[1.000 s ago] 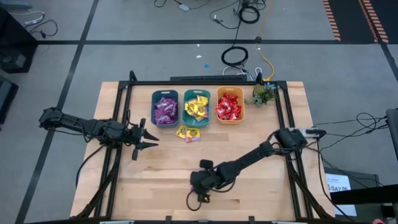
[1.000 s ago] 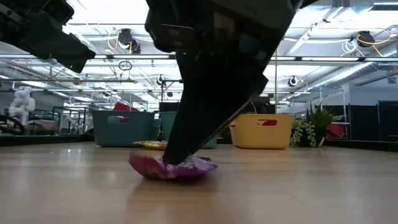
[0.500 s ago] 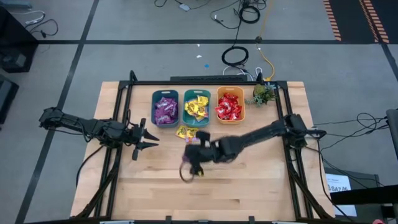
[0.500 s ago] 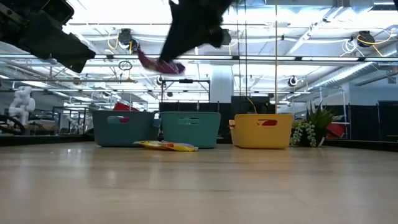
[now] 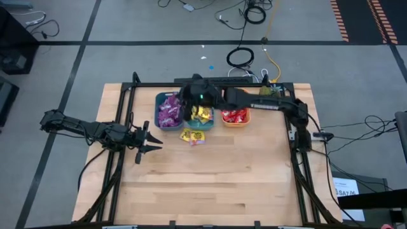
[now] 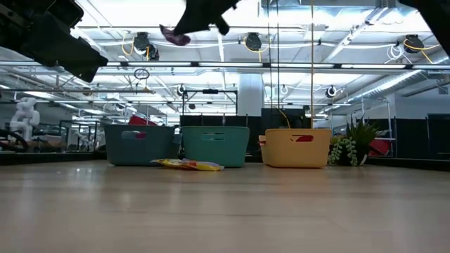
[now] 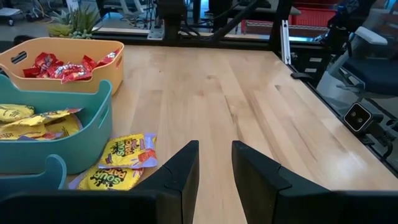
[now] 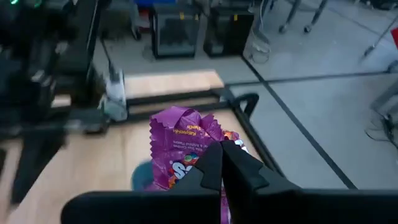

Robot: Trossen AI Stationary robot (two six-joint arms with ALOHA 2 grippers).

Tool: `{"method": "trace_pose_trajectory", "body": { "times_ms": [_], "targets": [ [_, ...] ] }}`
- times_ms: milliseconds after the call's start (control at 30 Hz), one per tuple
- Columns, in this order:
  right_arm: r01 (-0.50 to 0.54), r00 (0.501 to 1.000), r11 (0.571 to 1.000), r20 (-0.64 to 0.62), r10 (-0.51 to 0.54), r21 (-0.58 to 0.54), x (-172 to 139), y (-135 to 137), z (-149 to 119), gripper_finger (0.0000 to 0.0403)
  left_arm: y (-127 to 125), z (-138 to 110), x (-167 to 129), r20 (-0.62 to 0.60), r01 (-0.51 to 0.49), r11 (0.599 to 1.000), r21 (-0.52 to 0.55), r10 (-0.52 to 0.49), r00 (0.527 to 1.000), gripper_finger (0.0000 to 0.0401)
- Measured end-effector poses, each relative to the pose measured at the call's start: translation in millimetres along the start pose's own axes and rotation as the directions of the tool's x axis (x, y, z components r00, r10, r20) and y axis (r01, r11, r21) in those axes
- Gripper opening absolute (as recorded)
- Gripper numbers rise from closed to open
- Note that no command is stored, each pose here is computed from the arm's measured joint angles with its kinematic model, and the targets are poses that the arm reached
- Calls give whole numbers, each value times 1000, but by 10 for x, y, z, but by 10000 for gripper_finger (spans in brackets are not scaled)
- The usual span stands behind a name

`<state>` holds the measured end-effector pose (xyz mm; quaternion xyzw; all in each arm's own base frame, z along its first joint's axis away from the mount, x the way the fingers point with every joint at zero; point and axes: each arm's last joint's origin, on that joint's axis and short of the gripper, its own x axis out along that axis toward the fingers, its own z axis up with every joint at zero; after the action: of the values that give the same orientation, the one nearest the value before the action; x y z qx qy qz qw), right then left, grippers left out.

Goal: Sort candy
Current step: Put the violet candy into the blue bin

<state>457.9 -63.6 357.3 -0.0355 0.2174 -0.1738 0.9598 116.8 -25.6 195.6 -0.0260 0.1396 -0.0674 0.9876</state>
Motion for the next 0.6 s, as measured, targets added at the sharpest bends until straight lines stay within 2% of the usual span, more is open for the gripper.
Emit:
{"method": "trace_pose_trajectory", "body": {
  "times_ms": [133,300,433,600],
  "targets": [
    [13,998,999,58,-15,44,255,-232,-59,0,0,0,0,0,0,1000,0,0,1000,105],
    [-14,995,1000,95,13,16,620,-325,-240,0,0,0,0,0,0,1000,0,0,1000,105],
    [6,999,1000,46,-5,-13,885,-298,-476,2,0,0,0,0,0,1000,0,0,1000,105],
    [-2,1000,997,-15,3,78,941,-368,-576,34,0,0,0,0,0,1000,0,0,1000,105]
  ]
}}
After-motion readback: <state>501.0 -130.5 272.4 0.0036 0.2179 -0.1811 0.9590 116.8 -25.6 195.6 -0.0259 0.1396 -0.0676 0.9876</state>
